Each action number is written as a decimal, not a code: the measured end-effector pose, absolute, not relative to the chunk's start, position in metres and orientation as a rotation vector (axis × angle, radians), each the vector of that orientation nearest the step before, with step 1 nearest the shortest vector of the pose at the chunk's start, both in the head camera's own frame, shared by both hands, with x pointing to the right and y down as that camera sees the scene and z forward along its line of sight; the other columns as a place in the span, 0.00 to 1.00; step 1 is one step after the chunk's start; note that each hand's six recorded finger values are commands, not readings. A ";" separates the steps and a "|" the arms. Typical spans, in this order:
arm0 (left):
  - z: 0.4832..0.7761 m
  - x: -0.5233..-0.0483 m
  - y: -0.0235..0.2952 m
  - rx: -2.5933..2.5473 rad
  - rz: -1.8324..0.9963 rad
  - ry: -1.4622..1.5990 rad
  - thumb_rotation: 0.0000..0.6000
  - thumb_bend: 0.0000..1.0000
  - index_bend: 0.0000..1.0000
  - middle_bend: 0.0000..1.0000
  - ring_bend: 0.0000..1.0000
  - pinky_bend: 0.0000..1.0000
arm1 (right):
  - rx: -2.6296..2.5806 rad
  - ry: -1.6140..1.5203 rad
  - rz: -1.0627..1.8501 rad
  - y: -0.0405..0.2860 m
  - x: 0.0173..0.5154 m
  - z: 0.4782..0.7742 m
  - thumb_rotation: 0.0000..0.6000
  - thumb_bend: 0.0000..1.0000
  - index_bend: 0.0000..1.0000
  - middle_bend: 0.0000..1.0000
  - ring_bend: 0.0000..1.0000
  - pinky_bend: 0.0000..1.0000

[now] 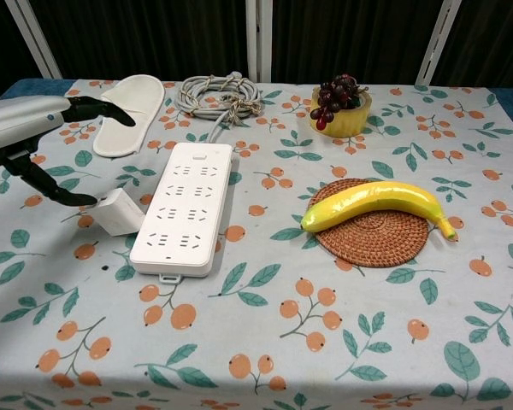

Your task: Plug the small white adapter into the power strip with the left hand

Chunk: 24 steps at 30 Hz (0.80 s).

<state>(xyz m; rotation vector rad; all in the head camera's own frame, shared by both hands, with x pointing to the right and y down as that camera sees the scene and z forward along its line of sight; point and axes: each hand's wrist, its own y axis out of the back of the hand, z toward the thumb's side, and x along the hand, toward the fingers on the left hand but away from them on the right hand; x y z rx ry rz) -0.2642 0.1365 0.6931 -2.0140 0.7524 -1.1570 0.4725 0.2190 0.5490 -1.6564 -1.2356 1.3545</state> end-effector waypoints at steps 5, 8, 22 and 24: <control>0.683 -0.267 0.137 -2.008 -1.159 0.763 1.00 0.15 0.15 0.08 0.00 0.00 | -1.650 -1.235 1.345 0.218 0.474 0.546 1.00 0.13 0.00 0.00 0.00 0.00; 0.676 -0.268 0.141 -2.038 -1.161 0.770 1.00 0.15 0.19 0.11 0.00 0.00 | -1.633 -1.232 1.336 0.216 0.475 0.541 1.00 0.13 0.00 0.00 0.00 0.00; 0.705 -0.258 0.164 -2.199 -1.196 0.845 1.00 0.19 0.34 0.32 0.17 0.15 | -1.582 -1.199 1.299 0.202 0.468 0.517 1.00 0.13 0.00 0.00 0.00 0.00; 0.708 -0.257 0.165 -2.208 -1.190 0.854 1.00 0.21 0.35 0.34 0.19 0.16 | -1.586 -1.201 1.302 0.203 0.468 0.519 1.00 0.13 0.00 0.00 0.00 0.00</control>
